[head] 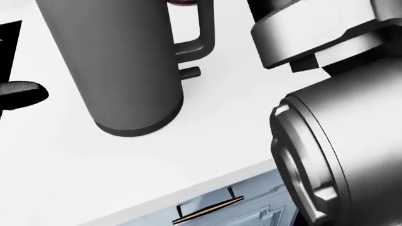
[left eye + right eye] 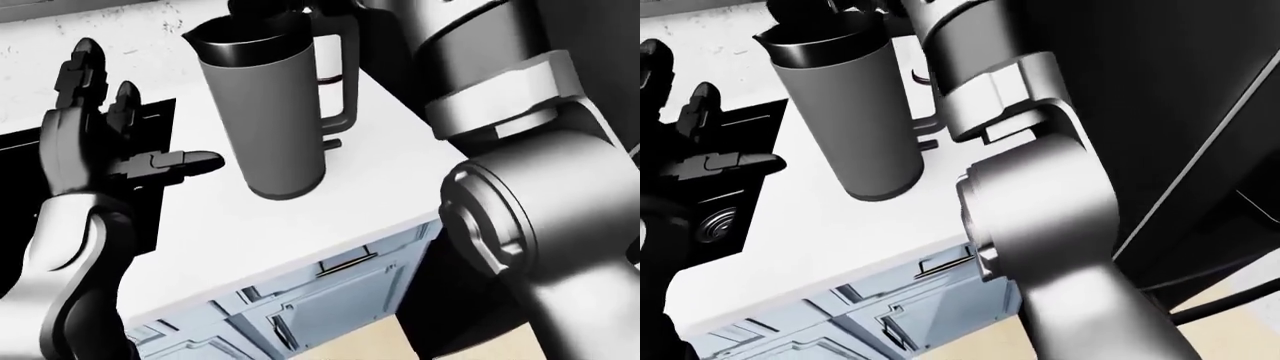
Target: Close the lid of the electric kettle.
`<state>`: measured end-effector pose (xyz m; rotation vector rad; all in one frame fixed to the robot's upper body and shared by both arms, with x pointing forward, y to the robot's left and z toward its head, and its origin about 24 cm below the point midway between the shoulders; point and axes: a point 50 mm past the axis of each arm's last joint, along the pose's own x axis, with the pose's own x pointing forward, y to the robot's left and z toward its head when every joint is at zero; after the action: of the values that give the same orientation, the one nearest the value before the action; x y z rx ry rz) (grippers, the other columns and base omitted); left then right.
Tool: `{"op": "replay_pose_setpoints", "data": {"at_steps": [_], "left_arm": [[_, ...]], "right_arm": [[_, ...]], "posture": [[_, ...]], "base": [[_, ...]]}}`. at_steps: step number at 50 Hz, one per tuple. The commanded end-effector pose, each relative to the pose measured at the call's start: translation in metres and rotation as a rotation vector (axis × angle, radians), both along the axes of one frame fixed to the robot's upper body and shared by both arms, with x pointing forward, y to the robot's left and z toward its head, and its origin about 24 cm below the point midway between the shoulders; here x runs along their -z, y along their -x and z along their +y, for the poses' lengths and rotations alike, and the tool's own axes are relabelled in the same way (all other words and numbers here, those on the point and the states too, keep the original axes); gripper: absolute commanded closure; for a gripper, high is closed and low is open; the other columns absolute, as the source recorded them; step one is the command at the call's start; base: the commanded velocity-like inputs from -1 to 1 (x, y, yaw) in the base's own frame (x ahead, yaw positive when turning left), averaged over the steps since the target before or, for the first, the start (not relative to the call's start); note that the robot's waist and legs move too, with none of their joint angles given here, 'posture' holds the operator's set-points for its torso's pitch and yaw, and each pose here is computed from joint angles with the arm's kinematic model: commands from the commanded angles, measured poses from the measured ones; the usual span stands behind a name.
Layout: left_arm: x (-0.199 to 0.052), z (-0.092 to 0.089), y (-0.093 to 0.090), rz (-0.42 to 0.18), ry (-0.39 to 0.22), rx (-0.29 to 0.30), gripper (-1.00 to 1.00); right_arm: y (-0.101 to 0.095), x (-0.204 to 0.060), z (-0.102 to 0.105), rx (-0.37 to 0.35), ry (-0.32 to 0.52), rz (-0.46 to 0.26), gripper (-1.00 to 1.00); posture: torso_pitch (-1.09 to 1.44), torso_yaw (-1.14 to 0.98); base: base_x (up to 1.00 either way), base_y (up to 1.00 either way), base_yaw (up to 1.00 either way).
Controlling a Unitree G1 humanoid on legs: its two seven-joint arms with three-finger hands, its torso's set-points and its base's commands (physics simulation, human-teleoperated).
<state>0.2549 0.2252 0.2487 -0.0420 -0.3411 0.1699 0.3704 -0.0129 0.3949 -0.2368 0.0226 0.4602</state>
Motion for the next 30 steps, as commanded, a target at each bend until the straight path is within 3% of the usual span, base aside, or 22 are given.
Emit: {"op": "replay_pose_setpoints", "data": {"at_steps": [1, 13, 18, 24, 25, 27, 28, 30], "left_arm": [[-0.016, 0.001, 0.006, -0.096, -0.02, -0.007, -1.0], [-0.018, 0.003, 0.006, -0.103, -0.008, -0.014, -1.0], [-0.016, -0.003, 0.005, -0.1, -0.018, -0.002, -1.0], [-0.016, -0.009, 0.008, -0.101, -0.033, 0.013, -1.0], [-0.016, -0.009, 0.008, -0.102, -0.033, 0.011, -1.0], [-0.016, -0.009, 0.007, -0.101, -0.037, 0.011, -1.0], [-0.015, -0.01, 0.007, -0.101, -0.037, 0.011, -1.0], [-0.015, -0.011, 0.007, -0.097, -0.037, 0.016, -1.0]], "right_arm": [[0.011, -0.003, 0.021, -0.127, 0.004, 0.024, -1.0], [0.011, 0.022, 0.044, -0.206, 0.074, 0.086, -1.0], [0.028, -0.019, 0.044, -0.272, -0.011, -0.061, -1.0], [0.04, -0.033, 0.035, -0.256, -0.047, -0.084, -1.0], [0.044, -0.047, 0.028, -0.243, -0.088, -0.158, -1.0], [0.05, -0.064, 0.018, -0.217, -0.138, -0.235, -1.0], [0.05, -0.065, 0.017, -0.216, -0.14, -0.238, -1.0], [0.059, -0.084, 0.004, -0.194, -0.179, -0.311, -1.0]], "posture": [[0.0, 0.0], [0.0, 0.0], [0.0, 0.0], [0.0, 0.0], [0.0, 0.0], [0.0, 0.0], [0.0, 0.0], [0.0, 0.0]], "base": [[0.0, 0.0, 0.0], [0.0, 0.0, 0.0], [0.0, 0.0, 0.0], [0.0, 0.0, 0.0], [0.0, 0.0, 0.0], [0.0, 0.0, 0.0], [0.0, 0.0, 0.0], [0.0, 0.0, 0.0]]}}
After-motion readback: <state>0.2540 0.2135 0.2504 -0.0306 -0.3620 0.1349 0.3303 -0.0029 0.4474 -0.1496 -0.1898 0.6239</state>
